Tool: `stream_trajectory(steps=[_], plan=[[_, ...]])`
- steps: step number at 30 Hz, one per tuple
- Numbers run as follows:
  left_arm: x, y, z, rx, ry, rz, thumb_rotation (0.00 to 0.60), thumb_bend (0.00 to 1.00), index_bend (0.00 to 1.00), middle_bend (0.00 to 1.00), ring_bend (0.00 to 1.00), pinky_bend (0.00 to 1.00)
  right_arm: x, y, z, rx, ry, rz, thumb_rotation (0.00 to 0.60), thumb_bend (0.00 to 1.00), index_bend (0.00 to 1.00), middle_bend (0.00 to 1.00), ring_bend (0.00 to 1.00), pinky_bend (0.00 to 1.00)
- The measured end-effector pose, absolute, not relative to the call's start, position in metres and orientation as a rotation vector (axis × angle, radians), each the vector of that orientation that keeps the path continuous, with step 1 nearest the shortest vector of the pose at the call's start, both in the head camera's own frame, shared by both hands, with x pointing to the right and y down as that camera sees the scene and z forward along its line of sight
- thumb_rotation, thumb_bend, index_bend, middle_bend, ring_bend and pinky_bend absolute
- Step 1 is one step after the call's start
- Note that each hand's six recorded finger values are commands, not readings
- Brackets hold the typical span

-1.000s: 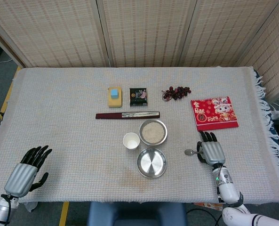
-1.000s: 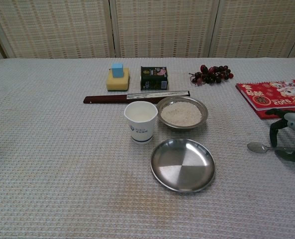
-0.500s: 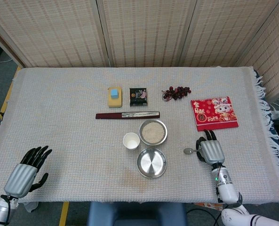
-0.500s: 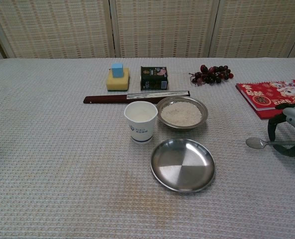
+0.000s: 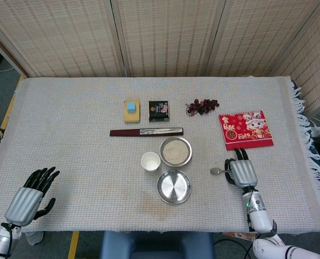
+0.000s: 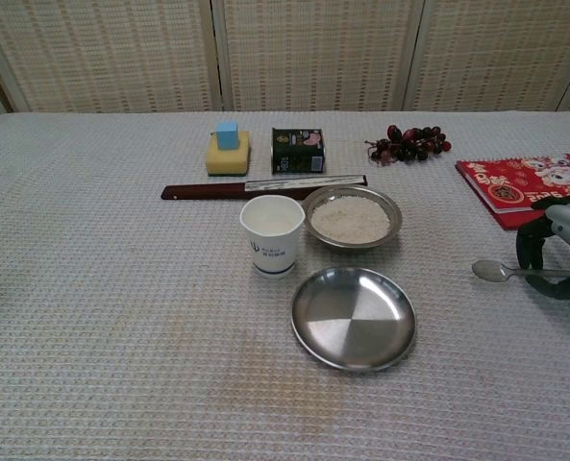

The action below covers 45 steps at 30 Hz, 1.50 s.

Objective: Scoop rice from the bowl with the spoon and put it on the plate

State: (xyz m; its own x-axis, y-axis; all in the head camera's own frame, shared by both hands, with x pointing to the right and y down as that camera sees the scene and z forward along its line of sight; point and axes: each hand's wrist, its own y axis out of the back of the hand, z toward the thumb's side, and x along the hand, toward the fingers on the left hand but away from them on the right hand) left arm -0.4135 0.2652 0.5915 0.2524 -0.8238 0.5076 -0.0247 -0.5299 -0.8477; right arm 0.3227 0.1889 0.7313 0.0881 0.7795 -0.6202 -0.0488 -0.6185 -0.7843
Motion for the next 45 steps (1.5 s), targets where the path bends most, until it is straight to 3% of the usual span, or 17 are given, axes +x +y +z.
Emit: stream_trajectory(steps=[35, 45], plan=[[-0.413, 0.266, 0.589, -1.780, 0.787, -1.349, 0.600, 0.41, 0.00, 0.00, 0.00, 0.09, 0.324, 0.189, 0.729, -1.720, -0.745, 1.626, 0.600, 0.32, 0.96, 0.56, 0.08, 0.00], [-0.413, 0.267, 0.589, -1.783, 0.787, -1.346, 0.600, 0.42, 0.00, 0.00, 0.00, 0.09, 0.322, 0.175, 0.716, -1.698, -0.780, 1.594, 0.600, 0.32, 0.96, 0.56, 0.08, 0.00]])
